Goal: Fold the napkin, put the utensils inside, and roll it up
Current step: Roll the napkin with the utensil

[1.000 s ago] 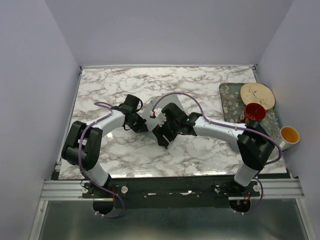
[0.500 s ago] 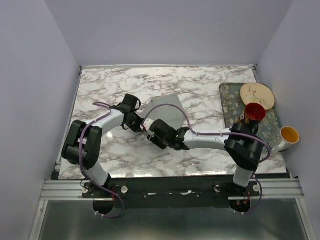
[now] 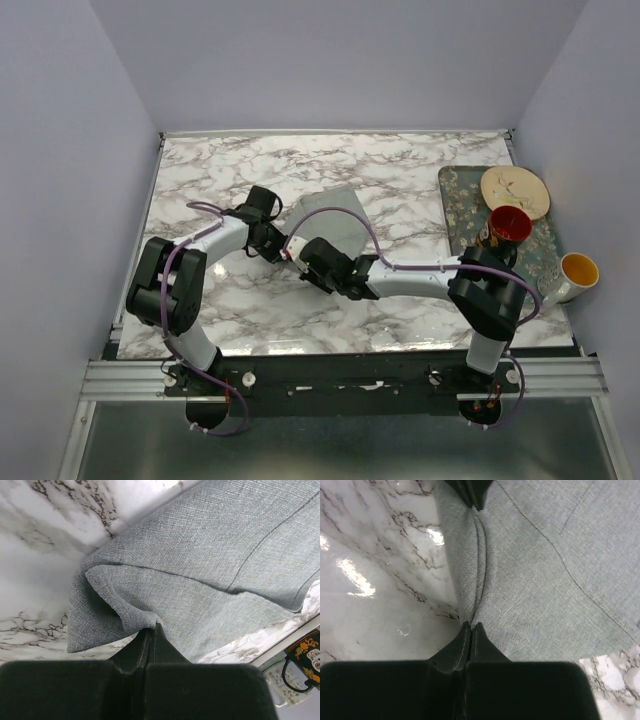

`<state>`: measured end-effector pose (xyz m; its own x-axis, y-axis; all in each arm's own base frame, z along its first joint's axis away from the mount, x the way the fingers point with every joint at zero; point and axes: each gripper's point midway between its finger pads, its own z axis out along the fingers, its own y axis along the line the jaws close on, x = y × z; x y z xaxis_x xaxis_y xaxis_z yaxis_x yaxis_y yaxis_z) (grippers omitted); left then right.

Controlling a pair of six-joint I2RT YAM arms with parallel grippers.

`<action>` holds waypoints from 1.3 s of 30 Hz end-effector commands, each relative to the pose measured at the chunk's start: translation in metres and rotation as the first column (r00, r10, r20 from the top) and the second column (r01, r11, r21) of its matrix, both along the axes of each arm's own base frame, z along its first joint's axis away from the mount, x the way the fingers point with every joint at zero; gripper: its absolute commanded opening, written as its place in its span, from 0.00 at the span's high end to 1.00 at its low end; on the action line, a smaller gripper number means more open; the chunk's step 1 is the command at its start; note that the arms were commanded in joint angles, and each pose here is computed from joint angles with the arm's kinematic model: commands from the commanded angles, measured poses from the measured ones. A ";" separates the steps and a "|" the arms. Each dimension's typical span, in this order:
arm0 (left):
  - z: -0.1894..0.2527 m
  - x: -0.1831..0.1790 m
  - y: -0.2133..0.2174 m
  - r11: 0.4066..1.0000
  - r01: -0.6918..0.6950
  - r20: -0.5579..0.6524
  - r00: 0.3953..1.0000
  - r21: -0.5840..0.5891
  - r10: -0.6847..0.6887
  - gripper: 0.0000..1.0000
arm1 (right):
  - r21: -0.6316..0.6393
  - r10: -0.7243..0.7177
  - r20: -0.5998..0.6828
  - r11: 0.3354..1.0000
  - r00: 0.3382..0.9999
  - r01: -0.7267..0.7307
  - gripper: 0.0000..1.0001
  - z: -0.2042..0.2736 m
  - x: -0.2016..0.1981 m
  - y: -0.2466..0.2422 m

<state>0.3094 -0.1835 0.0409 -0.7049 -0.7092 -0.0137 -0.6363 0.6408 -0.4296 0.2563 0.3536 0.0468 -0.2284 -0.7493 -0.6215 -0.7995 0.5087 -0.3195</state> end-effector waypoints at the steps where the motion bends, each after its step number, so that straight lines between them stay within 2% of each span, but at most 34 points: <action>1: 0.005 0.011 0.001 1.000 0.018 0.027 0.999 0.016 -0.018 1.00 | 0.098 0.053 -0.118 0.994 0.992 -0.041 0.99 0.000 -0.005 0.015; 6: 0.004 0.014 0.002 0.999 0.024 0.029 0.999 0.028 -0.025 1.00 | 0.197 0.093 -0.244 0.979 0.965 -0.045 0.99 0.005 0.000 0.014; 9: 0.002 0.017 0.002 0.999 0.027 0.026 0.999 0.027 -0.027 1.00 | 0.252 0.150 -0.355 0.966 0.923 -0.060 0.99 0.003 0.000 0.013; 10: 0.004 0.020 0.000 0.999 0.030 0.034 0.999 0.025 -0.031 1.00 | 0.292 0.205 -0.406 0.953 0.891 -0.086 0.99 0.006 -0.008 0.017; 17: -0.001 0.027 0.000 0.998 0.057 0.030 0.998 0.041 -0.058 1.00 | 0.423 0.281 -0.592 0.906 0.755 -0.005 0.99 0.006 0.001 0.005; 20: -0.003 0.028 -0.003 0.996 0.082 0.033 0.996 0.038 -0.084 1.00 | 0.427 0.284 -0.654 0.903 0.701 0.033 0.99 -0.004 -0.001 0.003; 23: 0.002 0.033 -0.001 0.994 0.095 0.062 0.993 0.058 -0.099 0.99 | 0.417 0.259 -0.691 0.905 0.674 0.080 0.99 -0.014 0.004 -0.001; 25: 0.004 0.036 0.001 0.992 0.105 0.074 0.991 0.072 -0.111 0.95 | 0.409 0.240 -0.721 0.905 0.650 0.120 0.99 -0.020 0.007 -0.001; 29: -0.001 0.039 0.000 0.990 0.123 0.066 0.990 0.073 -0.128 0.94 | 0.417 0.239 -0.756 0.894 0.610 0.166 0.99 -0.022 0.010 -0.004; 35: -0.011 0.044 -0.003 0.987 0.145 0.059 0.987 0.075 -0.149 0.94 | 0.403 0.208 -0.792 0.884 0.574 0.235 0.97 -0.030 0.022 -0.017; 39: -0.009 0.052 -0.002 0.980 0.171 0.096 0.979 0.097 -0.180 0.89 | 0.385 0.186 -0.812 0.883 0.553 0.270 0.96 -0.036 0.026 -0.022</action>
